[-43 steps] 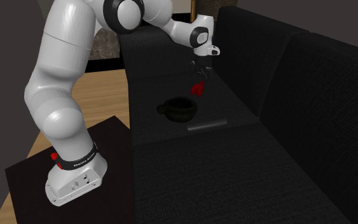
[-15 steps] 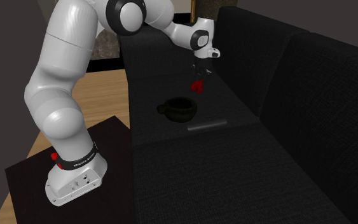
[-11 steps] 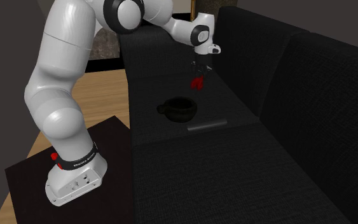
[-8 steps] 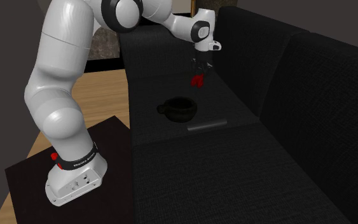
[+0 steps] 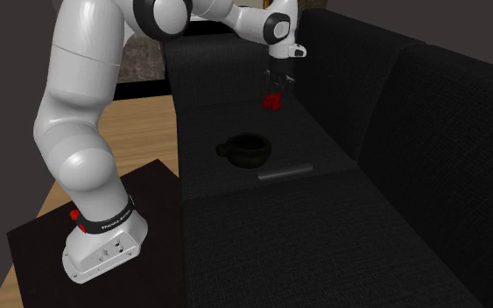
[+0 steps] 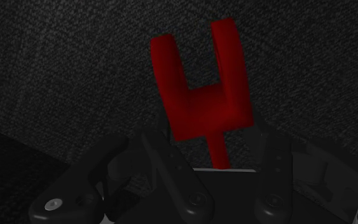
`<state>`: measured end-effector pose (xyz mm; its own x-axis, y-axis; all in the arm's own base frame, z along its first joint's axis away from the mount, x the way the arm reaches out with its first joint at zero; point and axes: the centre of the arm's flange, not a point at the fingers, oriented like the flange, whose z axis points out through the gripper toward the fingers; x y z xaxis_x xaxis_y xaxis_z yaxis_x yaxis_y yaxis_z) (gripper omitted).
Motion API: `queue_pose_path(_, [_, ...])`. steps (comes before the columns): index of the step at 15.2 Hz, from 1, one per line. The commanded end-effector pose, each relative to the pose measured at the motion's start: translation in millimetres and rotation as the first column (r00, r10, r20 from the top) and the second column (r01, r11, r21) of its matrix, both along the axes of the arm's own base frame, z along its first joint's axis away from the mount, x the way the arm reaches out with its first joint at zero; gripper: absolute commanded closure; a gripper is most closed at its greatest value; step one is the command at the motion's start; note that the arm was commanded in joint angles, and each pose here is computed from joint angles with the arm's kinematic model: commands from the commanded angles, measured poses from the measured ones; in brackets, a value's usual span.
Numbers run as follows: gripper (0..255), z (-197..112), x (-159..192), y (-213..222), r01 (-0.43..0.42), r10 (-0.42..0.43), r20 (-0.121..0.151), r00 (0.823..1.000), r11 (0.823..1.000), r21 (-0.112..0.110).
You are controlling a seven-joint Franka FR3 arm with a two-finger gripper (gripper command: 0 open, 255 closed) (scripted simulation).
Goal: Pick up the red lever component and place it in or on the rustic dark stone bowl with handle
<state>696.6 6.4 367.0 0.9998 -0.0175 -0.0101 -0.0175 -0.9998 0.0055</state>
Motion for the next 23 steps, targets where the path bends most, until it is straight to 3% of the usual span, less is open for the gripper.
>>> queue_pose_path(1, [255,12,-1,-1,0.000,0.000,0.000,1.000,1.000,0.000])
queue_pose_path(13, [255,71,-1,-1,0.000,0.000,0.000,1.000,1.000,0.000])
queue_pose_path(23, [255,76,-126,-43,0.000,0.000,0.000,1.000,1.000,0.000])
